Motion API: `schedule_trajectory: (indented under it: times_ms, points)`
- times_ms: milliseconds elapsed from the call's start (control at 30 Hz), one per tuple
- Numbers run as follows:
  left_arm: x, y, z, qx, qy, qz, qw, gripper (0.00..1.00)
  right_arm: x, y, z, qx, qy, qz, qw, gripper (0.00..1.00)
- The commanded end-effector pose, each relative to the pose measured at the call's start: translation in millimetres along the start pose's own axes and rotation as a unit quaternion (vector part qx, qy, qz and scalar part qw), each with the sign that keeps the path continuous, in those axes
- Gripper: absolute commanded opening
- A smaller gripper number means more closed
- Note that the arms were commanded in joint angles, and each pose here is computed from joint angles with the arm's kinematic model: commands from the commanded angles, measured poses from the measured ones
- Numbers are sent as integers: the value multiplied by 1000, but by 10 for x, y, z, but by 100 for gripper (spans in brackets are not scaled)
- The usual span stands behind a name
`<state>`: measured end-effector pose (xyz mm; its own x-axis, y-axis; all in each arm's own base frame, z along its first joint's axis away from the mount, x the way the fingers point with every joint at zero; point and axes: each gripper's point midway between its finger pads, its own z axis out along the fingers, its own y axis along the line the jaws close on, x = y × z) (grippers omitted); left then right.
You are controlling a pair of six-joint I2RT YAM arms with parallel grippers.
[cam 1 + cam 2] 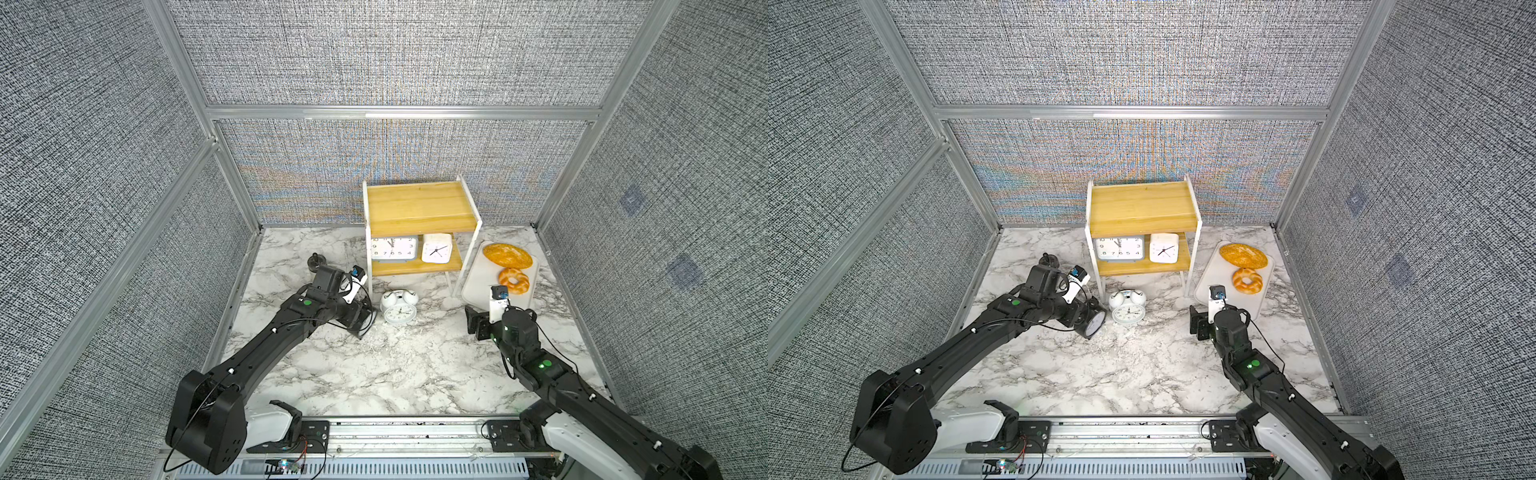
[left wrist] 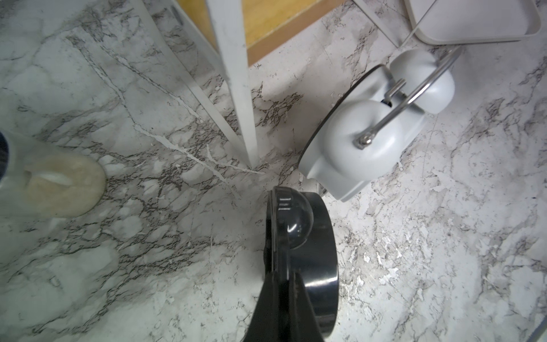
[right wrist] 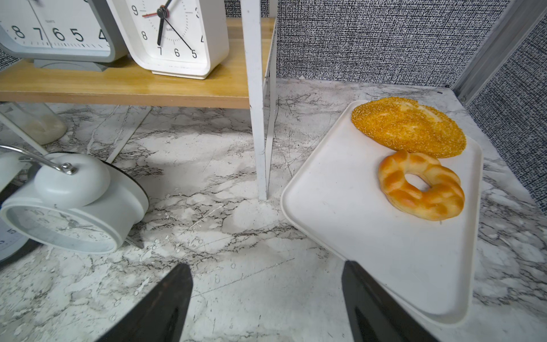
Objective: Place the alarm clocks on the shelf by style
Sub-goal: Pick up the alarm from the center of the board.
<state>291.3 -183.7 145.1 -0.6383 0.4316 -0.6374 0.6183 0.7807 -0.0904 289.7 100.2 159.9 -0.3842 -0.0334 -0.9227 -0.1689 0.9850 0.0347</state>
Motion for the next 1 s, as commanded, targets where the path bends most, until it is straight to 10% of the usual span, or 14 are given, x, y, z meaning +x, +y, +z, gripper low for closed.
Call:
schedule_trajectory:
  times_ms: [0, 467, 967]
  points:
    - [-61, 38, -124, -19, -3, 2, 1000, 0, -9, 2, 5, -1, -3, 4, 1000, 84]
    - [-174, 394, -802, -155, -31, -46, 986, 0, -48, 73, 40, -25, -22, -10, 999, 84]
    - [-391, 296, -1491, -162, -98, -33, 981, 0, -848, 113, 284, -105, -108, -57, 987, 75]
